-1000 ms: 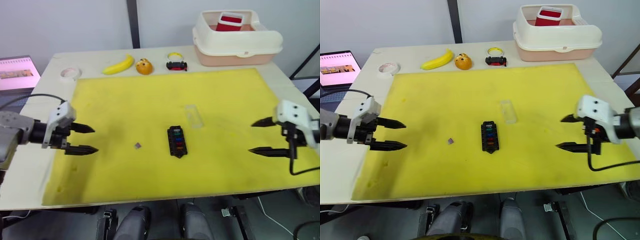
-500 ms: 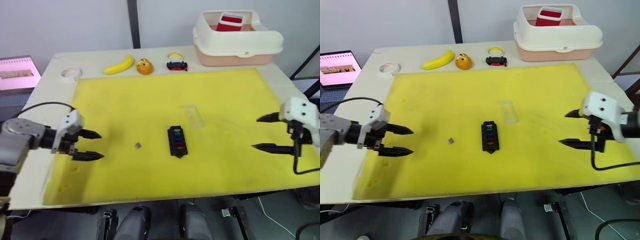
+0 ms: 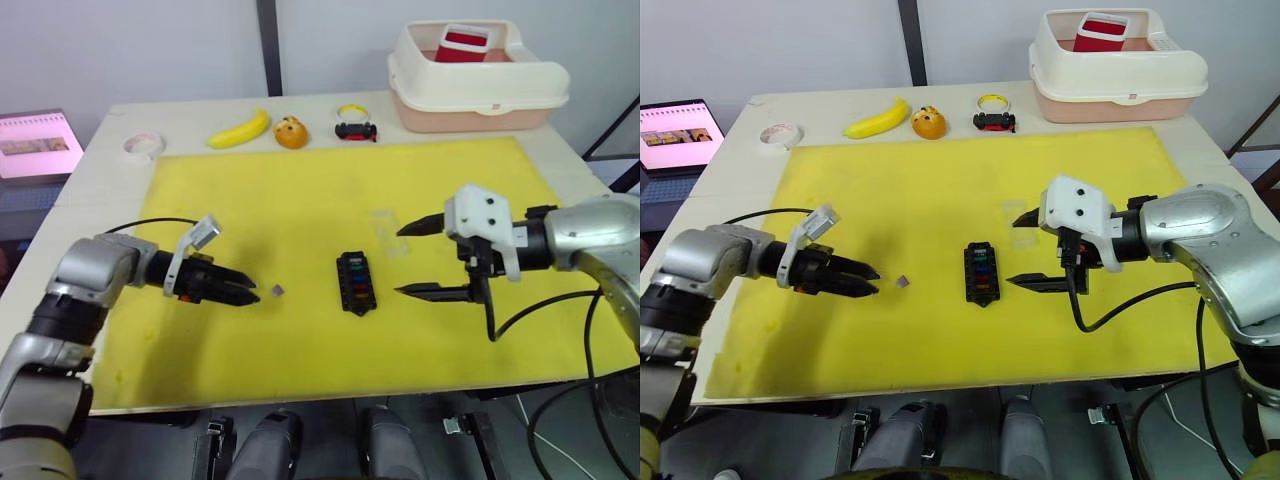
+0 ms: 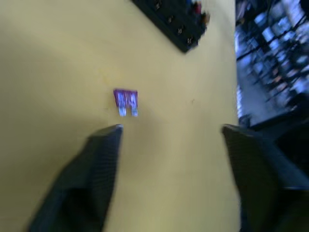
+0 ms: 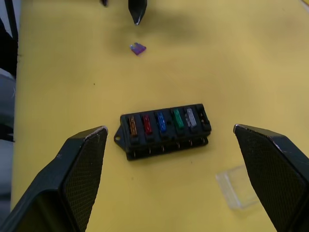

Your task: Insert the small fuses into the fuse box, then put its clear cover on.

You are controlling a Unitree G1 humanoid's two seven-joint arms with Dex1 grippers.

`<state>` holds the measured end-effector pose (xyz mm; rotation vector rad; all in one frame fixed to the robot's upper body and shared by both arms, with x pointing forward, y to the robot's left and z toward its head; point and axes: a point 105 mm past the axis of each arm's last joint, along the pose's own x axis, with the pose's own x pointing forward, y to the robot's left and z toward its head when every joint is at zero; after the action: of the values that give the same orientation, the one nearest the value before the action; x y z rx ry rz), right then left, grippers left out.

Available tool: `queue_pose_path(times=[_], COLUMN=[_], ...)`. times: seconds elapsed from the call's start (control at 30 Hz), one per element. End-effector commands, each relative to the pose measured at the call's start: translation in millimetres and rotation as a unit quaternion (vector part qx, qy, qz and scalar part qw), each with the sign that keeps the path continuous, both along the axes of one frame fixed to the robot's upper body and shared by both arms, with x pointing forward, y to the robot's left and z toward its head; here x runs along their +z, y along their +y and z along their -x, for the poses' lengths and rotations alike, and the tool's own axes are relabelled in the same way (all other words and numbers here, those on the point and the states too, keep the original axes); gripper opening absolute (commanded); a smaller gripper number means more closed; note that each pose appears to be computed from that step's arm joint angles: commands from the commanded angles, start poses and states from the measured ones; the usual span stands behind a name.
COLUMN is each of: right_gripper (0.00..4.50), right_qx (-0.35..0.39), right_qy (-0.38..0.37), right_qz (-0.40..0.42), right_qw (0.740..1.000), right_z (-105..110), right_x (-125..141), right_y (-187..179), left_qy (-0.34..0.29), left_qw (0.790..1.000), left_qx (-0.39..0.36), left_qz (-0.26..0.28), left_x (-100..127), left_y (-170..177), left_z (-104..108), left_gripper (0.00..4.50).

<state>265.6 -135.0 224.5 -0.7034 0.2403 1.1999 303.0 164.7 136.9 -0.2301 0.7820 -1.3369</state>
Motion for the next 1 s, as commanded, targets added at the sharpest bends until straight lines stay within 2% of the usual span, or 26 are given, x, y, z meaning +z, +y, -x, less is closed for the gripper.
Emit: queue_pose_path(times=[0.03,0.07,0.33,0.8,1.0], right_gripper=[4.50,4.50,4.50,4.50,4.50], right_qx=[0.006,0.005,0.005,0.007,0.010], right_qy=[-0.023,-0.022,-0.016,-0.013,-0.010], right_qz=[-0.002,0.000,0.004,0.005,0.004], right_qw=[1.000,1.000,1.000,1.000,1.000], right_z=[2.4,2.9,6.8,7.7,9.4], right_x=[8.1,6.6,1.8,1.6,0.3], right_y=[5.0,5.3,7.3,10.2,11.8], left_qy=[0.043,0.058,0.112,0.100,0.101], left_qw=[0.999,0.998,0.993,0.994,0.994], left_qx=[0.025,0.031,0.037,0.052,0.028], left_qz=[0.015,0.013,-0.001,-0.008,0.001], left_x=[2.2,-1.2,-18.3,-30.2,-32.2], left_y=[-2.2,-2.6,-9.9,-13.3,-17.9], left_z=[-8.6,-10.7,-15.3,-27.5,-22.0], left_gripper=[1.62,1.12,1.12,1.12,1.12])
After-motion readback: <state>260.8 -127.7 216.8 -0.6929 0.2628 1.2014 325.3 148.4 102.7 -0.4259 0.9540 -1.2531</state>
